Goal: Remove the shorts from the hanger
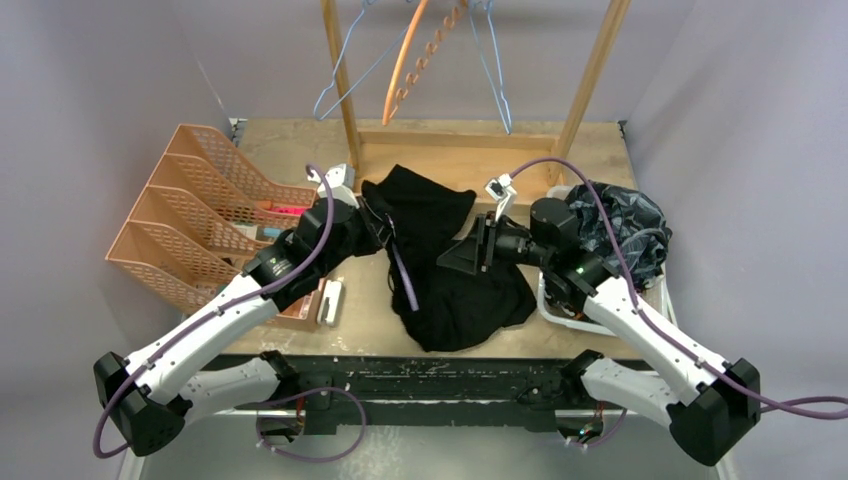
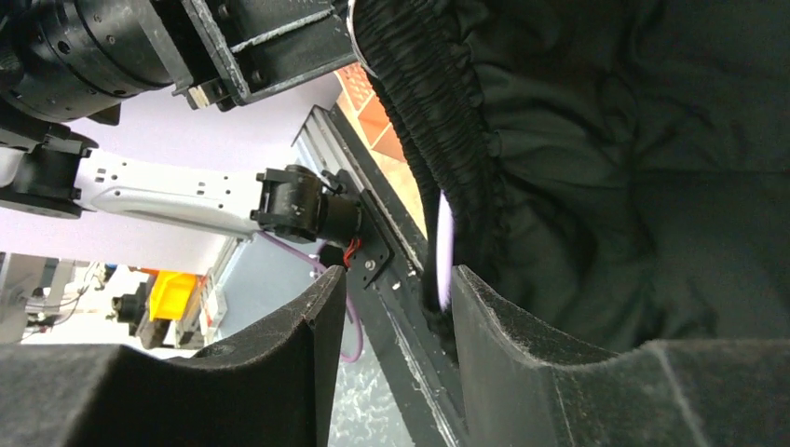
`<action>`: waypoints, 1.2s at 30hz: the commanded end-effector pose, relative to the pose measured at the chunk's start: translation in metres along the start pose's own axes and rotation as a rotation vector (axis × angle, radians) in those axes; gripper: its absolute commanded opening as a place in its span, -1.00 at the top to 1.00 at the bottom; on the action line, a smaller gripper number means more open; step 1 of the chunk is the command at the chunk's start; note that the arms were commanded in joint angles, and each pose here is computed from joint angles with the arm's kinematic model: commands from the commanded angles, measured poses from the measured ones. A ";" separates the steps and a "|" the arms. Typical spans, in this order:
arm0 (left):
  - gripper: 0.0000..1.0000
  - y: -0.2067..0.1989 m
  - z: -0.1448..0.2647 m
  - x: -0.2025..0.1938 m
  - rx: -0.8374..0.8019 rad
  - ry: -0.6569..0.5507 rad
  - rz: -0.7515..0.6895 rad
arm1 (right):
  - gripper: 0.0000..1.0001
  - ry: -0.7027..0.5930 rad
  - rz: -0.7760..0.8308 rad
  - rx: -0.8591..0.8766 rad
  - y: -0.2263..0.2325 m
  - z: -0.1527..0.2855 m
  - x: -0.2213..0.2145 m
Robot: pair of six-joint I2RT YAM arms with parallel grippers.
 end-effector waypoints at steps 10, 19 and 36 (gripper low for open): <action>1.00 -0.018 -0.002 0.018 -0.062 -0.051 0.035 | 0.35 -0.113 0.191 -0.137 0.049 -0.057 -0.017; 1.00 -0.017 0.001 0.018 -0.039 -0.042 0.041 | 0.25 -0.184 0.112 -0.272 0.035 -0.098 -0.055; 1.00 -0.012 0.001 0.014 -0.011 -0.032 0.048 | 0.19 -0.138 0.104 -0.468 -0.004 -0.117 -0.072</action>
Point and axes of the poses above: each gripper's point midway between its finger pads, its own z axis back along the fingers, its own y axis along the line the jaws close on, x = y × z, the point moved 7 cm from there along z, back along the fingers, and after that the axes turned 13 degrees about -z, right-handed, at the moved point
